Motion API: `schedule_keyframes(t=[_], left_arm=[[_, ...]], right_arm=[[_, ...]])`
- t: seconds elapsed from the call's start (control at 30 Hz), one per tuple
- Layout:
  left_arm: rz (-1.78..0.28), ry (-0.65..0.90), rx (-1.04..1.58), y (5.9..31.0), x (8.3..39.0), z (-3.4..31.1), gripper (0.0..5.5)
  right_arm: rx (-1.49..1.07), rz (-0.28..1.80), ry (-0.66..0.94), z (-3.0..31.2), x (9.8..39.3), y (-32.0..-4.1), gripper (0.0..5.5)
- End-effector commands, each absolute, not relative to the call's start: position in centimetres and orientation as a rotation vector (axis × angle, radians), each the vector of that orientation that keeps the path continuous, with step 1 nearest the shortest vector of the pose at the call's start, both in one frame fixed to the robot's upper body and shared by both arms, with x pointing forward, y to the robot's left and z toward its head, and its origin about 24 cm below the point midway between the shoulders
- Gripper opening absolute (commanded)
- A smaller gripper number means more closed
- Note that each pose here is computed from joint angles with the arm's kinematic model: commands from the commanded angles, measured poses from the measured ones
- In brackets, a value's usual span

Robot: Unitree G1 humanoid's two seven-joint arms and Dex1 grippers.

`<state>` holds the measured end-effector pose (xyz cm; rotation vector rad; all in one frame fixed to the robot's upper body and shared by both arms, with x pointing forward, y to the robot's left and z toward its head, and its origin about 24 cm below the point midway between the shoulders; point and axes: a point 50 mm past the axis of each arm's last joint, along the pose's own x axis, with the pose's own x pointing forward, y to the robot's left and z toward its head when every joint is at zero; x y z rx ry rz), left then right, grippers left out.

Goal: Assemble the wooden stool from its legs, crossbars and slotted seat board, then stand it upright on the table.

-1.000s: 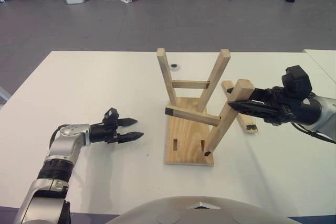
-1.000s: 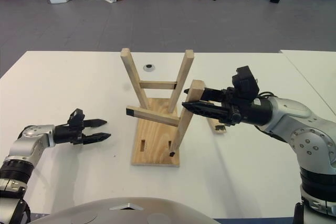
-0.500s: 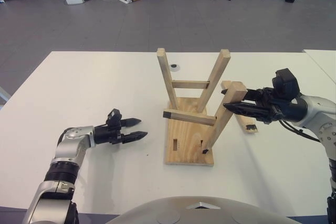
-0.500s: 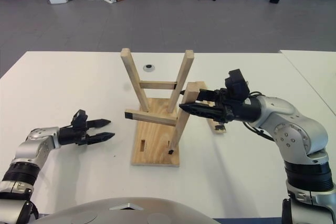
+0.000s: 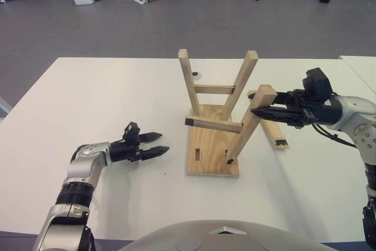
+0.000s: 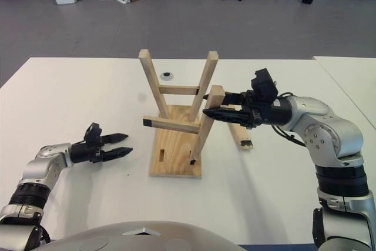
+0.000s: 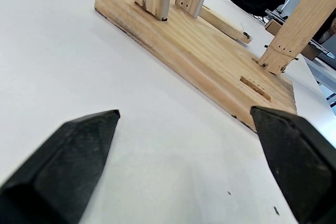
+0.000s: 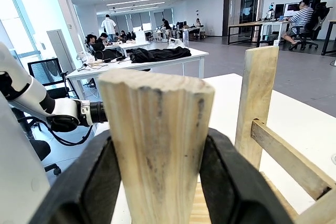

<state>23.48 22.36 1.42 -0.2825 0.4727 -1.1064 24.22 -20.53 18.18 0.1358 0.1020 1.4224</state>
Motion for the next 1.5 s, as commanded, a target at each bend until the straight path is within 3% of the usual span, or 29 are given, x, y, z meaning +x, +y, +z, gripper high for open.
schedule_keyframes(t=[0.03,0.5,0.93,1.5], left_arm=[[-1.104,0.467,-0.279,22.2,23.6,1.5,4.59],[-1.133,0.485,-0.273,21.6,23.3,1.1,4.59],[-1.157,0.505,-0.257,21.3,23.2,0.9,4.59],[-1.17,0.505,-0.273,20.8,23.1,0.9,4.59]], right_arm=[[0.077,1.406,0.086,19.0,24.8,-20.6,2.03],[0.145,1.415,0.034,20.3,25.2,-21.0,2.03],[0.19,1.371,0.101,17.9,25.8,-21.1,2.03],[0.167,1.404,0.103,18.0,26.1,-20.4,2.03]])
